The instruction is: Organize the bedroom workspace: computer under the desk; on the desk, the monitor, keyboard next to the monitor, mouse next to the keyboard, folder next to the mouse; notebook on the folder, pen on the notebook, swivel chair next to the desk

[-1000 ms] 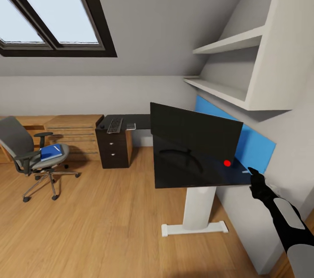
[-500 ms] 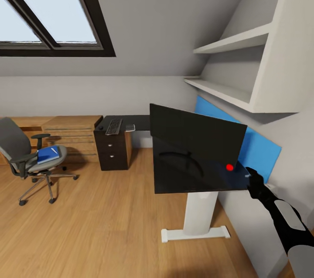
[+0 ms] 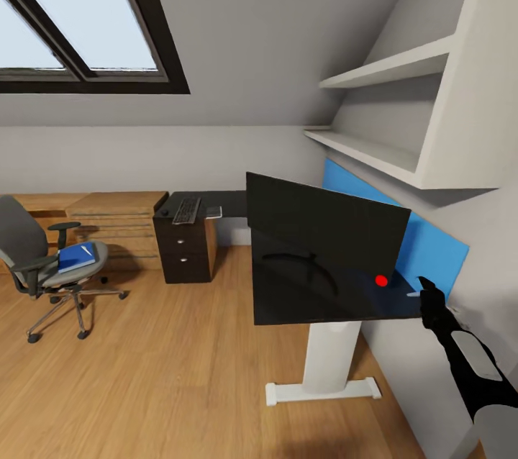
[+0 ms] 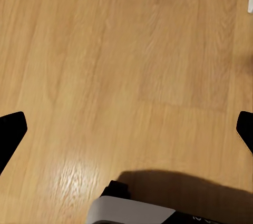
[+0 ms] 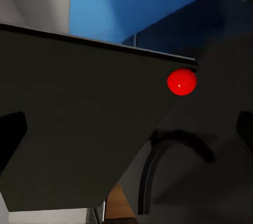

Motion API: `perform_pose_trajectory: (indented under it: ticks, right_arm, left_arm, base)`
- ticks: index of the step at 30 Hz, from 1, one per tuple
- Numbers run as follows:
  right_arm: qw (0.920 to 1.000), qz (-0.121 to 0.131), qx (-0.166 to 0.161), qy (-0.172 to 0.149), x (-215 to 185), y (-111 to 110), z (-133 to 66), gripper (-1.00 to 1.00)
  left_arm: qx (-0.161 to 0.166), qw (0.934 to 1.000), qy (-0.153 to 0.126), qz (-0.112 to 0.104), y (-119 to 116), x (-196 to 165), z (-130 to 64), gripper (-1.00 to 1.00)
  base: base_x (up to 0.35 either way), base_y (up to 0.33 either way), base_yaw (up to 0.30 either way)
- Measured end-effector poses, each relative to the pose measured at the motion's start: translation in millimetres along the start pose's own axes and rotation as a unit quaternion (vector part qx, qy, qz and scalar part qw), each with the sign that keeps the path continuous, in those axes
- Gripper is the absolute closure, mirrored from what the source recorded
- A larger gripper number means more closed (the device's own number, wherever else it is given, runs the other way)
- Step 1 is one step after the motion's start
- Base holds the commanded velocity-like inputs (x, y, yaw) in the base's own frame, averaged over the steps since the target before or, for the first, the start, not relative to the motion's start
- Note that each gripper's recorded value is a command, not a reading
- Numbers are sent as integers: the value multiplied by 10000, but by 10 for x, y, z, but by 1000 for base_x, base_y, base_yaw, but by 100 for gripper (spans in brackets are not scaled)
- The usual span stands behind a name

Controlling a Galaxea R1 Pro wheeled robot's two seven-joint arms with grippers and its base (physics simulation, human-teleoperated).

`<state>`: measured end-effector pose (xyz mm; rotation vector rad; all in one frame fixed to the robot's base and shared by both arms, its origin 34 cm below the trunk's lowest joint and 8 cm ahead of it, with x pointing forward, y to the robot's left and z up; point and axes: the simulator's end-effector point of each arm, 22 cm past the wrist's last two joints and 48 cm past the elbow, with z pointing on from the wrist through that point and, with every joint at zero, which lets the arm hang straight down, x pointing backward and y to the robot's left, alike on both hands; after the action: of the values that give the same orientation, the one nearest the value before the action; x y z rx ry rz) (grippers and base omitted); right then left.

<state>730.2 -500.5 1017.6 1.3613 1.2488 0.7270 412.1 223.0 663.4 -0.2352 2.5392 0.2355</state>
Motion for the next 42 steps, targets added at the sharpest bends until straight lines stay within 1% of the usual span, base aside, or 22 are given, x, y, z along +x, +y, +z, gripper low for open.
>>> perform_pose_trajectory:
  ticks: [6,10,13,21,25,26,36,42]
  right_arm:
    - [9997,-4,143,-193,-65,-127,1,-100]
    - [9997,-6,154,-205,-74,-136,1,-100]
    - [9996,0,171,-236,-109,-146,-4,-100]
    - [9992,32,312,-238,-137,-253,-4,-100]
    - [9991,68,324,-257,-157,-262,-7,-100]
    - [9989,118,330,-297,-195,-269,-15,-100]
    - [9986,198,336,-371,-262,-280,-19,-100]
    - [9985,205,338,-378,-268,-283,-18,-100]
  left_arm:
    - [-5,10000,2,-3,2,0,2,-100]
    - [-5,10000,3,-3,2,1,2,-100]
    - [4,10000,-6,8,-2,-2,-1,-100]
    - [8,10000,-5,15,-5,-3,2,-100]
    - [9,10000,-1,16,-5,-1,1,-100]
    - [11,10000,-8,17,-5,-2,-2,-100]
    - [10,10000,-6,15,-6,-2,0,-100]
    - [4,10000,0,15,-1,2,2,-100]
  base:
    - [153,-25,0]
    - [57,-2,0]
    - [243,0,0]
    - [87,0,0]
    - [106,-29,0]
    - [247,-98,0]
    - [112,-60,0]
    - [111,-83,0]
